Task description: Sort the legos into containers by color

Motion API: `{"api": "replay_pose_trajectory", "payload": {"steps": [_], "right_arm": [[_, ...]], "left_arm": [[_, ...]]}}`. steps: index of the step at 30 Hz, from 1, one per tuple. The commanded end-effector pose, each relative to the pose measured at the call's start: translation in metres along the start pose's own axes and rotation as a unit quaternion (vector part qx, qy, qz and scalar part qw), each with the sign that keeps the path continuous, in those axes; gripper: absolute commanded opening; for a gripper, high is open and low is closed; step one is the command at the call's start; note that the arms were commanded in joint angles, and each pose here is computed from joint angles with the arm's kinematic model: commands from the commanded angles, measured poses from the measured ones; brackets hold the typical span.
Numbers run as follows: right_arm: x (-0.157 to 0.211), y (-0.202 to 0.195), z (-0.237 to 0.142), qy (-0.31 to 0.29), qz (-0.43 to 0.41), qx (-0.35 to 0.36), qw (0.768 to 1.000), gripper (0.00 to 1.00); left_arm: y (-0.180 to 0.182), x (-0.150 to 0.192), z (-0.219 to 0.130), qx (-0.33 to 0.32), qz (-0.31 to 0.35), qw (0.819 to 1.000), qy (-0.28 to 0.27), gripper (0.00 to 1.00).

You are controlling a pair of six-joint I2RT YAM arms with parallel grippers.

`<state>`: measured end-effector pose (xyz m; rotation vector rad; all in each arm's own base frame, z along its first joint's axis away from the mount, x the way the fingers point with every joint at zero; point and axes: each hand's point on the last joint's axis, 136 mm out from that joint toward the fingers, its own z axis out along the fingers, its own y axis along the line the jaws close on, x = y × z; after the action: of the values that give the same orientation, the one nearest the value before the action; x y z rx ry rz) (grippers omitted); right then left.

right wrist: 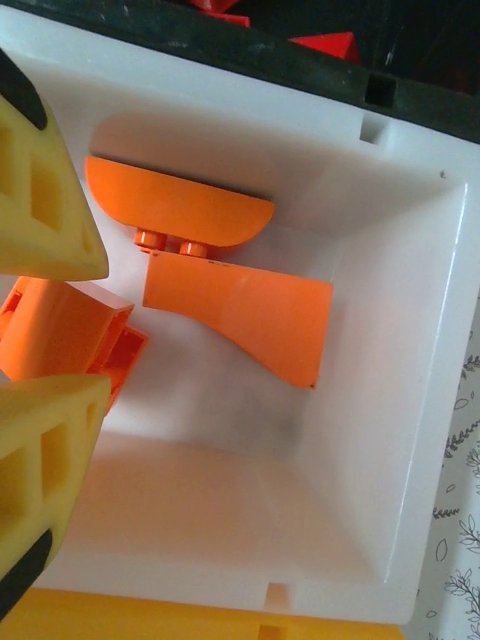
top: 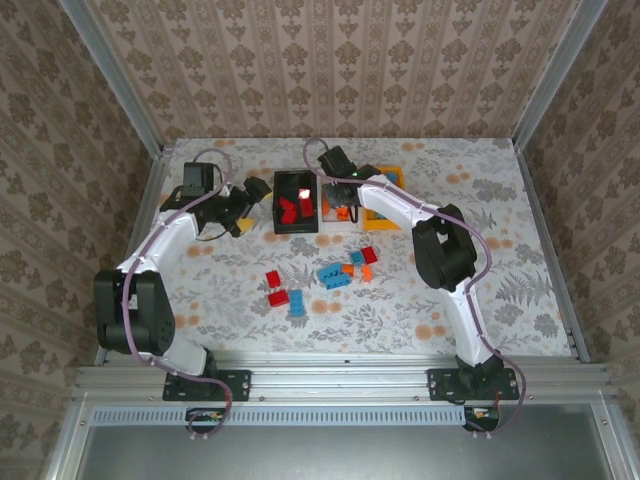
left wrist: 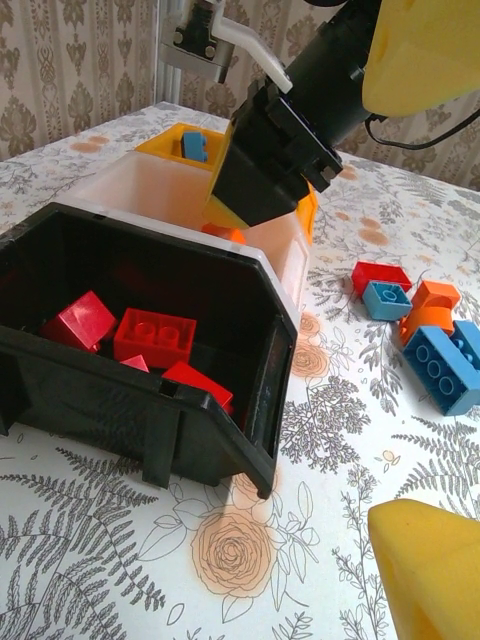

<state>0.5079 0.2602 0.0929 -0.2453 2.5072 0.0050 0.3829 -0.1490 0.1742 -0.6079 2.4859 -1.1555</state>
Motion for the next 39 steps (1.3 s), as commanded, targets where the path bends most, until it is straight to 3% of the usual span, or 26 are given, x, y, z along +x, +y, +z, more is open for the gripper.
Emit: {"api": "replay_pose_trajectory", "payload": {"steps": [1, 5, 9, 15, 19, 24, 32, 36, 39], "right_arm": [[-0.003, 0.004, -0.023, -0.008, -0.01, -0.007, 1.0, 0.34], [0.005, 0.01, -0.087, -0.062, -0.007, -0.03, 0.998, 0.38], [0.059, -0.009, -0.122, -0.04, -0.012, -0.021, 0.999, 0.41], [0.156, -0.025, -0.128, 0.042, -0.002, -0.038, 0.998, 0.5], [0.193, -0.012, -0.112, 0.096, -0.003, -0.075, 0.993, 0.56], [0.209, 0.002, -0.085, 0.127, -0.014, -0.088, 0.988, 0.54], [0.209, -0.012, -0.058, 0.121, -0.023, -0.033, 0.992, 0.36], [0.209, -0.019, -0.063, 0.109, -0.02, -0.02, 0.994, 0.26], [0.2, -0.029, -0.078, 0.084, -0.019, -0.008, 0.996, 0.25]], "left_arm": [[-0.005, -0.004, 0.001, 0.013, -0.004, 1.0, 0.003, 1.0], [-0.012, 0.006, 0.007, 0.015, 0.008, 1.0, 0.015, 1.0], [-0.022, 0.026, 0.017, 0.019, 0.028, 0.999, 0.039, 1.0], [-0.038, 0.053, 0.026, 0.036, 0.049, 0.995, 0.076, 1.0], [-0.04, 0.059, 0.029, 0.035, 0.054, 0.994, 0.084, 1.0], [-0.037, 0.059, 0.031, 0.03, 0.054, 0.994, 0.087, 1.0], [-0.036, 0.059, 0.032, 0.028, 0.054, 0.994, 0.09, 1.0], [-0.036, 0.058, 0.032, 0.027, 0.054, 0.994, 0.089, 0.99], [-0.036, 0.058, 0.031, 0.028, 0.053, 0.994, 0.09, 0.99]]}}
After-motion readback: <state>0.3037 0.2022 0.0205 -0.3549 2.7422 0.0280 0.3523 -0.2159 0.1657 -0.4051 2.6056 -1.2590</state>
